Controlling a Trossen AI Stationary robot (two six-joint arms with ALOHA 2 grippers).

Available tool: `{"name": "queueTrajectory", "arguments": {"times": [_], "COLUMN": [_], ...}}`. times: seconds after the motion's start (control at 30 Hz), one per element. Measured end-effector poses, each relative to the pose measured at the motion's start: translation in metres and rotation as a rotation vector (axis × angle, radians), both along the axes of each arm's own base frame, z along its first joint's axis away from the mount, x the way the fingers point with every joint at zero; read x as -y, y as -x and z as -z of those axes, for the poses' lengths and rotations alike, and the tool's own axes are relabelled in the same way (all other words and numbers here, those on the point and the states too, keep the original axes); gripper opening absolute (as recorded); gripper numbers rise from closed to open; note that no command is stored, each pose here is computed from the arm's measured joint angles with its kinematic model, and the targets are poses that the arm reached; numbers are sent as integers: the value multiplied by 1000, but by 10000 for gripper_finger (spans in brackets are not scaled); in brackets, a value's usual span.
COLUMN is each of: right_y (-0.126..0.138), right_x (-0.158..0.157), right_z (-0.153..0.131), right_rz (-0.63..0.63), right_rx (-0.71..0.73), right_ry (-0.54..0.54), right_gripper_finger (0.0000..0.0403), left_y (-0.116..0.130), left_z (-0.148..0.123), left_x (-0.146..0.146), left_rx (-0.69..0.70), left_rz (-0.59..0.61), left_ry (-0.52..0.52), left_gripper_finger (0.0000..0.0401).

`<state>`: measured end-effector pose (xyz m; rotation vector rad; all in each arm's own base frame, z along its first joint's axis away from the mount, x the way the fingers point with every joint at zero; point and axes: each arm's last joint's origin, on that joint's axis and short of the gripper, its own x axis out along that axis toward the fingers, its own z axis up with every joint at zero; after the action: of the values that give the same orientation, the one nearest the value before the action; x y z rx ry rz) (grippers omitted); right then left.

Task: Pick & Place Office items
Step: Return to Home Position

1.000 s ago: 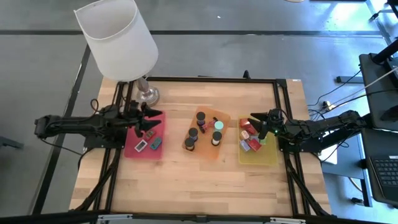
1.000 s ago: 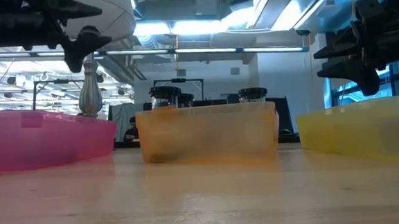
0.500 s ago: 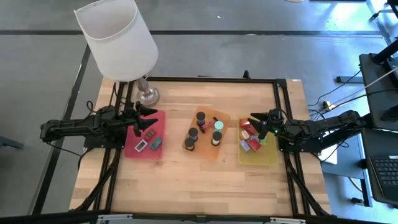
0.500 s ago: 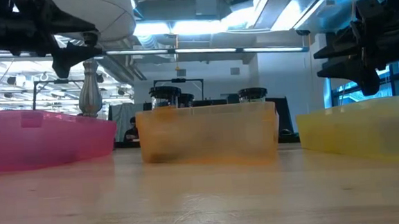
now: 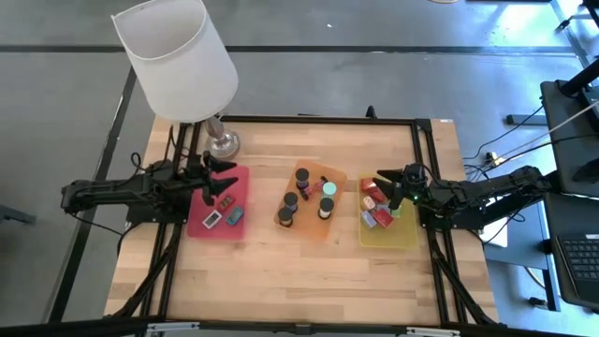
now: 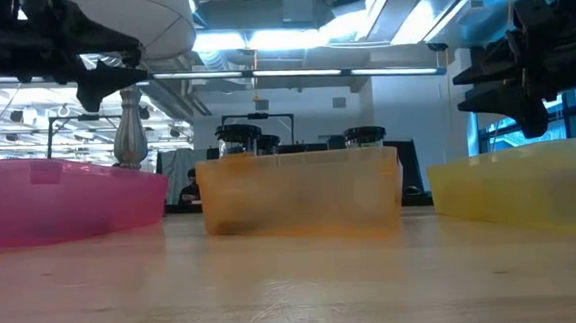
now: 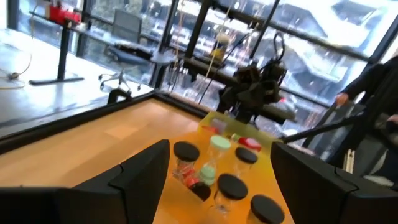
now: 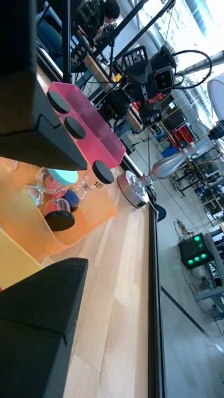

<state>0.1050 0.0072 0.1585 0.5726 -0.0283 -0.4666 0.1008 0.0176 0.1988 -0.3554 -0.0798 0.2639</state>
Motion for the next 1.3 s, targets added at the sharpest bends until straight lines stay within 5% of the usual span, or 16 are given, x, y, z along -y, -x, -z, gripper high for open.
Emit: {"name": "queueTrajectory", "arguments": {"times": [0.33, 0.5, 0.93, 1.3], "right_y": [0, 0, 0, 0], "right_x": [0, 0, 0, 0], "right_z": [0, 0, 0, 0], "right_rz": [-1, 0, -1, 0], "right_rx": [0, 0, 0, 0], "right_ry": [0, 0, 0, 0], "right_gripper_finger": [245, 245, 245, 245], "left_y": [-3, -4, 4, 4], "left_z": [15, 23, 37, 37], "left_x": [1, 0, -12, -12], "left_rx": [112, 8, -146, -147], "left_rz": [-11, -73, -541, -549], "left_ry": [-38, -77, -57, -58], "left_gripper_finger": [276, 276, 276, 276]}}
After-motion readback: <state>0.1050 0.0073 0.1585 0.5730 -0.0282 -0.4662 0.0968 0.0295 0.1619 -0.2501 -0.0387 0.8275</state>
